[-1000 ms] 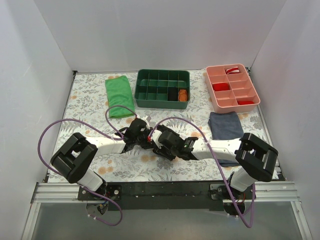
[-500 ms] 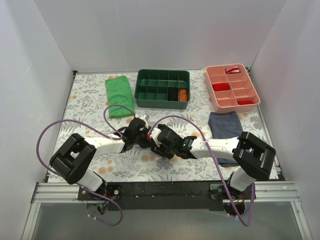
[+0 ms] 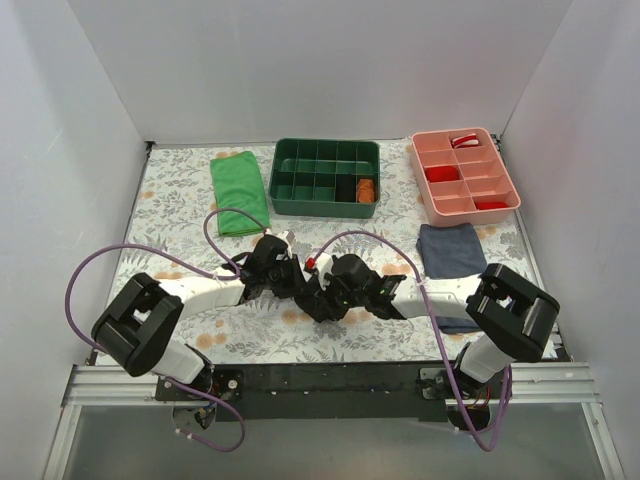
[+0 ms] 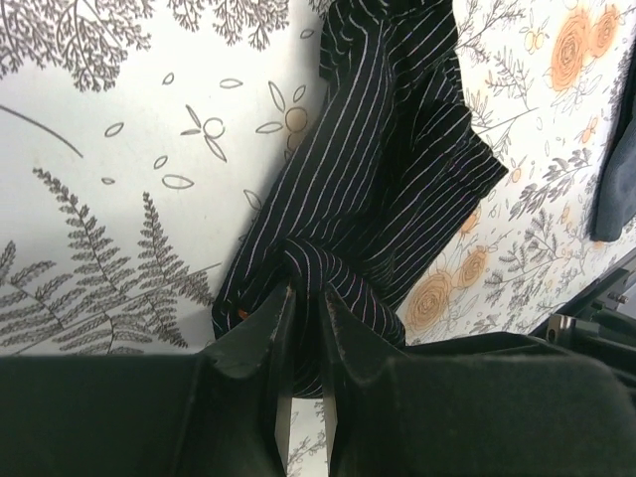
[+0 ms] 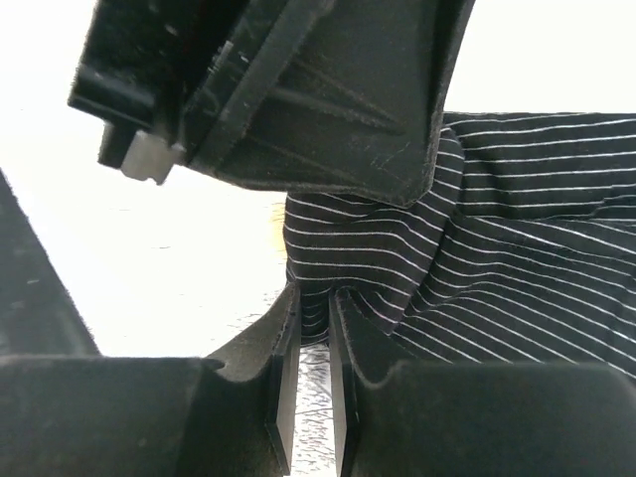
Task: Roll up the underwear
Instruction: Roll the underwear to the center of the board.
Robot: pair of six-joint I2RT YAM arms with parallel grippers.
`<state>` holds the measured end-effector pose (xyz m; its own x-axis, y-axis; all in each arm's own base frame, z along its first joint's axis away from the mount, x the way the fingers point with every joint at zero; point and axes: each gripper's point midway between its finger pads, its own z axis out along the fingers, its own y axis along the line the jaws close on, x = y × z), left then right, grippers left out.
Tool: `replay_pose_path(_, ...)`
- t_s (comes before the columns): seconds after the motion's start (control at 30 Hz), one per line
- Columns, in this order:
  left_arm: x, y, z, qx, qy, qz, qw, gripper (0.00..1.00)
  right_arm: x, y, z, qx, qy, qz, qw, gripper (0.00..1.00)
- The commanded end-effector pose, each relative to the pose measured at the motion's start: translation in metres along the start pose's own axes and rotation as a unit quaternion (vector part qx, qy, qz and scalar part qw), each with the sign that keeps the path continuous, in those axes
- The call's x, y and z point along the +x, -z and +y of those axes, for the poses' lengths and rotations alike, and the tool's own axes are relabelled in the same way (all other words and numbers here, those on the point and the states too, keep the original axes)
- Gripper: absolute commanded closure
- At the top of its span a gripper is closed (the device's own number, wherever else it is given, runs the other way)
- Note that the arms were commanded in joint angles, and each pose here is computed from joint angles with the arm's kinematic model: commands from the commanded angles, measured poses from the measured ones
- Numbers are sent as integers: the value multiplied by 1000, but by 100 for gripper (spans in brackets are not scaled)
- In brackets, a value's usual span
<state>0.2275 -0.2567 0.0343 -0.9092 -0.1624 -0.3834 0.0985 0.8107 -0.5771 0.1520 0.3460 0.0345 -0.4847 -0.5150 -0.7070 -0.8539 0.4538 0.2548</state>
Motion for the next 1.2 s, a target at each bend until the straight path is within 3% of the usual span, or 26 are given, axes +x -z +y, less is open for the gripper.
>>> replay_pose_path(0.0,3,8,12,-34,-7,3,999,88,72,13,42,-115,-79,112,984,99)
replay_pose_path(0.3,-5,14,5,-32,-15,-4,999,74,73,25,37,-147,-133,94,976,99)
replay_pose_path(0.63,-22,26,-5,-26,-19,-39,999,56,75,25,27,-166,-198,119,959,99)
replay_pose_path(0.97,-40,52,-8,-30,-19,-85,996,48,51,35,31,-230,-245,125,934,99)
replay_pose_path(1.17,-29,62,-10,-7,-28,-80,996,46,29,40,28,-264,-273,115,918,99)
